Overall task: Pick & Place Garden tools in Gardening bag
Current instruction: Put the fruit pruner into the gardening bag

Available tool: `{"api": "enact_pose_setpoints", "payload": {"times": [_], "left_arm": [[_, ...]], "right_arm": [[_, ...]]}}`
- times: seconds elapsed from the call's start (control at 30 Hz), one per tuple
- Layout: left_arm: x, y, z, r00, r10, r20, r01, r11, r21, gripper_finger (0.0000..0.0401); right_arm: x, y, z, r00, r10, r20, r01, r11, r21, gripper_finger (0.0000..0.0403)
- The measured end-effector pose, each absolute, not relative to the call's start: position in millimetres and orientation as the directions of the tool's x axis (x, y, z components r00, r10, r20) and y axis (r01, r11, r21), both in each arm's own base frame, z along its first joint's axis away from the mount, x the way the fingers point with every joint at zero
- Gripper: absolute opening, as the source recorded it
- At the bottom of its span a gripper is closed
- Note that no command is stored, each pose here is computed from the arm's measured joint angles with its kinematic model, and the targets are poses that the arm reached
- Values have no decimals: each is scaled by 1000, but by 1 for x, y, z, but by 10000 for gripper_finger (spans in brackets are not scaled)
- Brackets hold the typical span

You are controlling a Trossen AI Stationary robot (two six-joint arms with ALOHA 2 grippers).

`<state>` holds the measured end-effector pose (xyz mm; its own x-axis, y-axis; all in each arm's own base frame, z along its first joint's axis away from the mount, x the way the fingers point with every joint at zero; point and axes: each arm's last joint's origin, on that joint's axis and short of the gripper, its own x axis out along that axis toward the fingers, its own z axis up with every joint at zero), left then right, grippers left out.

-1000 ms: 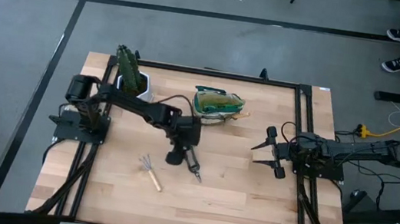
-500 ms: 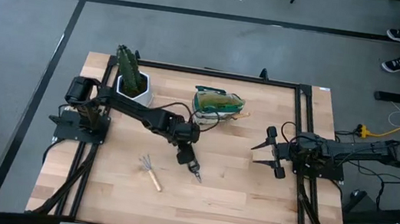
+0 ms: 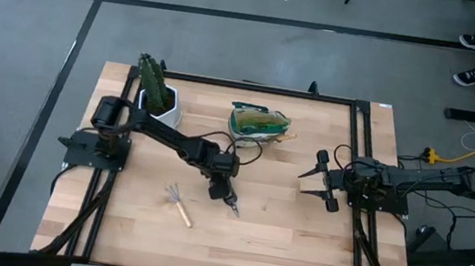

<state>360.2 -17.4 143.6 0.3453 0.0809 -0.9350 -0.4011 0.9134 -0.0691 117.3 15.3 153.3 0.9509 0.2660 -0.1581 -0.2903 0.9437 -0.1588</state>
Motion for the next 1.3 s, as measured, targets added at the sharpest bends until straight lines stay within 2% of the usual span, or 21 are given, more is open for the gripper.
{"api": "enact_pose_setpoints", "payload": {"times": [0.2, 0.3, 0.5, 0.53, 0.67, 0.93, 1.3], "left_arm": [[364, -18, 139, 361, 93, -928, -365, 930, -48, 146], [364, -21, 138, 356, 97, -929, -339, 940, -32, 111], [363, -26, 137, 358, 133, -924, -298, 954, 22, 16], [363, -27, 137, 358, 142, -923, -293, 956, 33, 11], [362, -32, 139, 358, 189, -914, -260, 961, 97, 10], [358, -42, 158, 416, 366, -832, -210, 929, 304, 6], [353, -49, 201, 529, 578, -622, -198, 796, 571, 6]], "right_arm": [[117, 15, 153, 951, 266, -158, -291, 944, -159, 219], [117, 15, 153, 951, 266, -158, -290, 944, -159, 219], [117, 15, 153, 951, 266, -158, -290, 944, -159, 219], [117, 15, 153, 951, 266, -158, -290, 944, -159, 219], [117, 15, 153, 951, 266, -158, -291, 944, -159, 219], [117, 15, 153, 951, 266, -158, -290, 944, -159, 219], [117, 15, 153, 951, 266, -158, -291, 944, -159, 219]]}}
